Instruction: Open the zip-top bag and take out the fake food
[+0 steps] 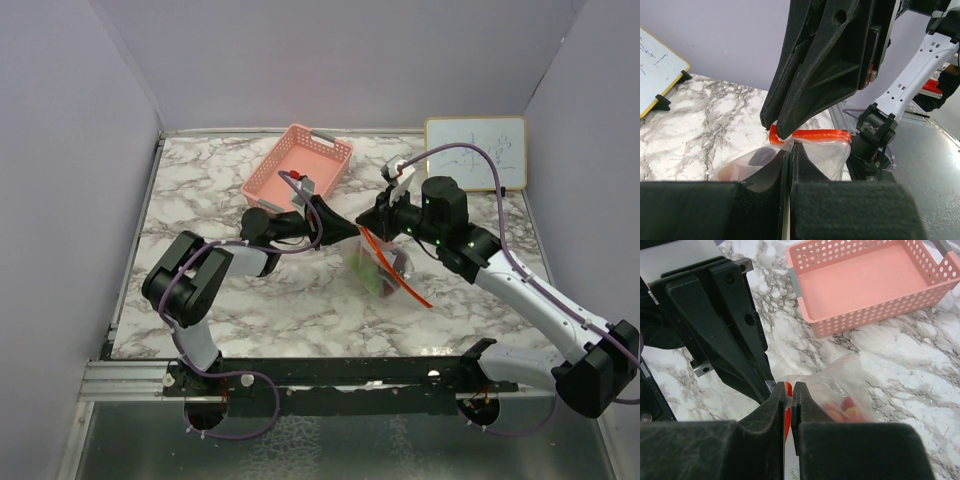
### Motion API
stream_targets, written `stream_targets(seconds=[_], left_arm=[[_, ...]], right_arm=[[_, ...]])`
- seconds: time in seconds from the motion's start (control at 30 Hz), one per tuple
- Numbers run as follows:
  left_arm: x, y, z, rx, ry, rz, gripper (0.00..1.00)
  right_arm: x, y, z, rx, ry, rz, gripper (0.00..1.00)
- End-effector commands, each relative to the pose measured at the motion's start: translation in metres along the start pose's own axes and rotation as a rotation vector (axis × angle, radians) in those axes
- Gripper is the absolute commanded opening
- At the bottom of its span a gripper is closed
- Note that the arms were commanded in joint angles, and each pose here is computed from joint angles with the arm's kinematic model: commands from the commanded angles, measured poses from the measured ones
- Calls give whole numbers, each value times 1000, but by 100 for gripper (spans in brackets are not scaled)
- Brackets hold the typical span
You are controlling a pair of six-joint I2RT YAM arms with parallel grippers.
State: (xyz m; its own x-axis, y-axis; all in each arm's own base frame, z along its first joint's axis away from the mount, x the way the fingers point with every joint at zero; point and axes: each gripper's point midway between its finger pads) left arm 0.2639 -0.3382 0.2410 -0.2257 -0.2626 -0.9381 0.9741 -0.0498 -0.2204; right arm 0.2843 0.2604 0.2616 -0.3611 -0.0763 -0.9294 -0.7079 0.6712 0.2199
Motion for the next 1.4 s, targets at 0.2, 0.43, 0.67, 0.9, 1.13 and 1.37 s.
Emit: stream_targets(seconds=[0.2, 0.43, 0.67, 0.9, 1.13, 1.37], left_arm=[[-46, -10, -3, 19, -155, 209, 0], [-52, 5, -14, -74, -199, 204, 0], [-75, 11, -22, -122, -253, 236, 0], [-97, 32, -45, -186, -279, 252, 0], [-109, 53, -77, -260, -275, 262, 0], [-125, 70, -97, -318, -308, 261, 0]], right_arm=[[-13, 12, -11, -40, -42, 0, 1], [-16, 16, -17, -49, -39, -13, 1], [-2, 17, -21, -57, -21, 4, 1], [8, 17, -34, -49, -10, 7, 1], [27, 12, -46, -17, 22, 7, 1], [50, 10, -64, 4, 60, 18, 1]])
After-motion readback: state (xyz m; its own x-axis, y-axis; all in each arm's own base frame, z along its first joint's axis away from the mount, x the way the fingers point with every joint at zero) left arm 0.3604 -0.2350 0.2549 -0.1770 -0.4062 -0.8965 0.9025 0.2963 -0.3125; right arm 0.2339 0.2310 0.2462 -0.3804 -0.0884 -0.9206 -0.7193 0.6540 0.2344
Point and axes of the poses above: each gripper's point midway between its finger pads, its own z axis out along the fingers, its own y axis along the line the jaws close on, x = y × z, and after that the axes turned 5 degrees about z, right-handed
